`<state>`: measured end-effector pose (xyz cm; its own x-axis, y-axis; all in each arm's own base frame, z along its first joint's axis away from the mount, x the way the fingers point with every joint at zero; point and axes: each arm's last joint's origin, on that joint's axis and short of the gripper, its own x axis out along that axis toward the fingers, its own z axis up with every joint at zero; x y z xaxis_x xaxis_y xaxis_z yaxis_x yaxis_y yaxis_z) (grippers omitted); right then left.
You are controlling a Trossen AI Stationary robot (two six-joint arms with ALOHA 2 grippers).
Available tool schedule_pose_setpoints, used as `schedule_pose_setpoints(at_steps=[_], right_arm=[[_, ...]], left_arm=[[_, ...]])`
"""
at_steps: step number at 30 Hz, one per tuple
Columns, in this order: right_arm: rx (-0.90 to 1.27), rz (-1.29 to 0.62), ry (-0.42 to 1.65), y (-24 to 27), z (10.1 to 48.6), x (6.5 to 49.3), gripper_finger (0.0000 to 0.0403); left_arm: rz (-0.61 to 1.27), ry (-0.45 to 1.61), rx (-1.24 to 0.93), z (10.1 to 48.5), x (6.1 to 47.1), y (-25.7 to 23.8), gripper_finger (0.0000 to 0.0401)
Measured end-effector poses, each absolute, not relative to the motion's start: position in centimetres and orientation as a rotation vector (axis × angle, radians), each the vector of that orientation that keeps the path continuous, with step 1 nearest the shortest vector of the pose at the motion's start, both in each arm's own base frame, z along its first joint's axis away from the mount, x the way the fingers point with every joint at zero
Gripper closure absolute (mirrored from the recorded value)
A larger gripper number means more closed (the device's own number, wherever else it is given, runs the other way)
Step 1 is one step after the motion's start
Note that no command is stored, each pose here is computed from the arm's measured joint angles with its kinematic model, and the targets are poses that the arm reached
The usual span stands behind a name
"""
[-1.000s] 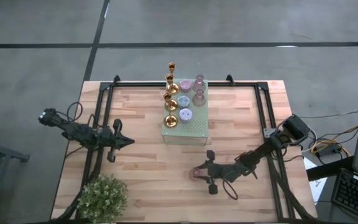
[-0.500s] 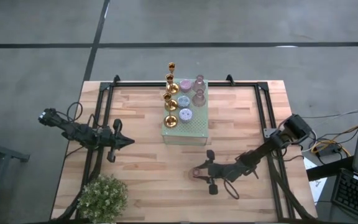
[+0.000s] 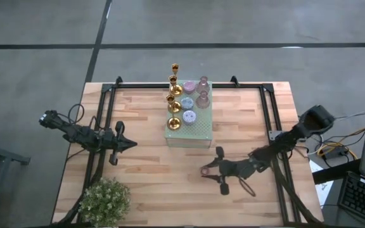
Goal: Pick & Place candle stick holders
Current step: Put the pink glass candle holder on the shelf
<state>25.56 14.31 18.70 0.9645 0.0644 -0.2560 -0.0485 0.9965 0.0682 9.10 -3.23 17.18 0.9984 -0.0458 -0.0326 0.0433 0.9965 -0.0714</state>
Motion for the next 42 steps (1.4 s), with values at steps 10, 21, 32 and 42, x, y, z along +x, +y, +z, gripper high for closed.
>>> schedule_pose_setpoints(at_steps=[10, 21, 32, 42], right_arm=[[0.092, 0.019, 0.206, 10.9, 24.8, 22.0, 0.0261], [0.057, -0.060, 0.119, 6.8, 28.8, 18.6, 0.0260], [-0.065, -0.204, 0.143, 3.7, 32.5, 18.7, 0.0260], [-0.068, -0.260, 0.117, 0.5, 32.7, 19.9, 0.0260]], left_arm=[[-0.045, 0.034, -0.071, 17.2, 9.1, -3.2, 0.0389], [-0.045, 0.034, -0.070, 17.2, 9.1, -3.2, 0.0389], [-0.044, 0.034, -0.070, 17.2, 9.1, -3.2, 0.0389], [-0.045, 0.034, -0.070, 17.2, 9.1, -3.2, 0.0389]])
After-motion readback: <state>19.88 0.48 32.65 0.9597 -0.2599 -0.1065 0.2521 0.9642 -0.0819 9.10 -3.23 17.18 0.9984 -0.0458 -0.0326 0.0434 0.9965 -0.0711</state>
